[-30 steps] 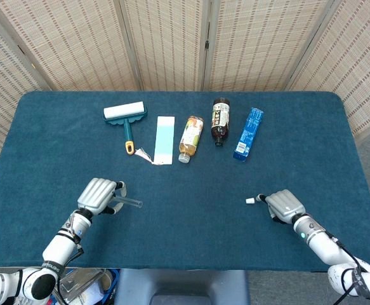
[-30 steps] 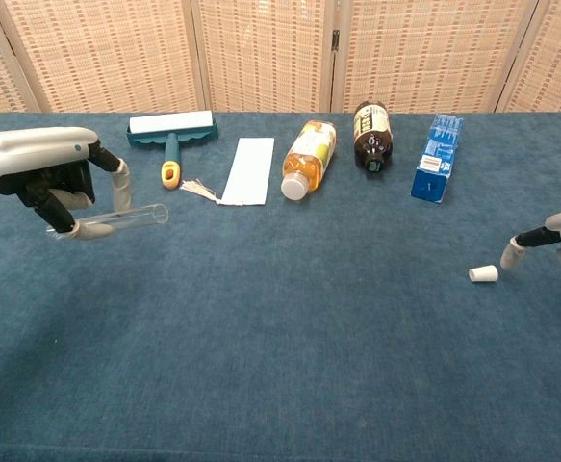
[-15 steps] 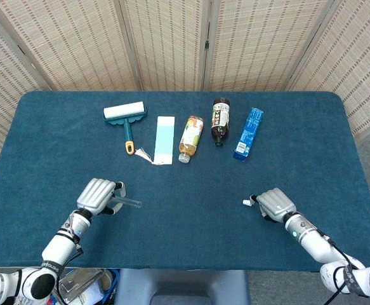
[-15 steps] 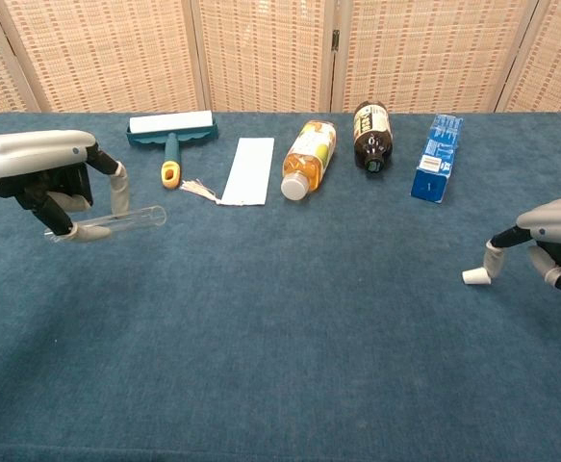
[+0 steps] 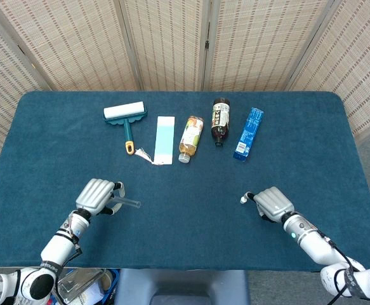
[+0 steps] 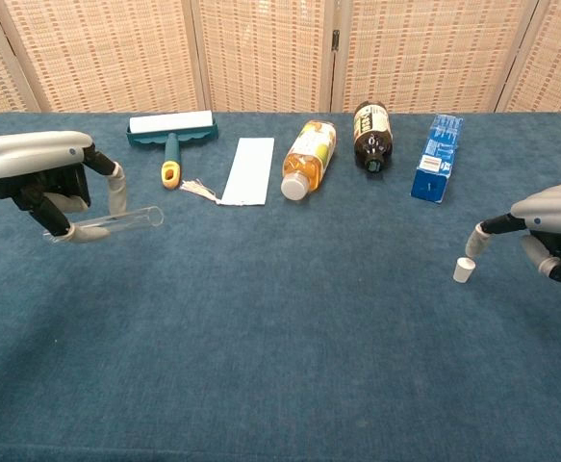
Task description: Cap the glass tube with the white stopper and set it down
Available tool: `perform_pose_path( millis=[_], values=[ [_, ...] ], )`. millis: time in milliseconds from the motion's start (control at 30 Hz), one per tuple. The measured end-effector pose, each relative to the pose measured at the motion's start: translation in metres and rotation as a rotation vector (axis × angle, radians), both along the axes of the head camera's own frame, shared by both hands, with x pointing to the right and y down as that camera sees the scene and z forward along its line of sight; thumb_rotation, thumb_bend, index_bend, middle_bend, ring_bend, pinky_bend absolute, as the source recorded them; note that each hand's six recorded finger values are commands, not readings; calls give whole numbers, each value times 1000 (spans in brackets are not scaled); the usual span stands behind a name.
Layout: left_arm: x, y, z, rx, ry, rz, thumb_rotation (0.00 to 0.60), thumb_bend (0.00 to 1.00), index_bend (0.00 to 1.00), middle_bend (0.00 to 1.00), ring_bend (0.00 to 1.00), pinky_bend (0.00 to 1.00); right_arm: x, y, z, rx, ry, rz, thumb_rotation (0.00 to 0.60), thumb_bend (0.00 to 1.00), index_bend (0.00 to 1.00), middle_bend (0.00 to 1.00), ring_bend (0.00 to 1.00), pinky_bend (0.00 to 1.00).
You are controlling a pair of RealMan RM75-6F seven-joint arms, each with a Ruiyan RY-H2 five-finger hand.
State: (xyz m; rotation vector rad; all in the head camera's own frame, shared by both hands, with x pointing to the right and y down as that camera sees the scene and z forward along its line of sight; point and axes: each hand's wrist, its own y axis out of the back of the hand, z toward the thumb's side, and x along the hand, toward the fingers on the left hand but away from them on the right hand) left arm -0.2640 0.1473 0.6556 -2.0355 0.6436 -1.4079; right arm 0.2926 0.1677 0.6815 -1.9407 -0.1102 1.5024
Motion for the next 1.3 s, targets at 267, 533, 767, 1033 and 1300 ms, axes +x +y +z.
perform_pose_path(
  millis=[267,533,767,1033,1300],
  values=[
    [-1,-2,-2,9,4,-5,600,379,593,1000,1000,1000,1,-8,-18,57,-18,11,600,988,206,994,1000,1000],
    [-2,-1,-4,8,4,-6,600,378,592,1000,1000,1000,9,-26,-56,187,-76,102,600,500,206,554,585,668],
    [-3,-1,-6,8,3,-10,600,378,589,1000,1000,1000,14,-30,-66,201,-149,182,600,133,21,49,42,81],
    [-2,1,-8,5,3,-6,600,378,594,1000,1000,1000,17,-34,-65,233,-206,198,600,70,3,0,0,0],
    [-1,2,-10,6,2,-5,600,378,595,1000,1000,1000,15,-32,-52,267,-237,165,600,215,324,12,0,0]
  ],
)
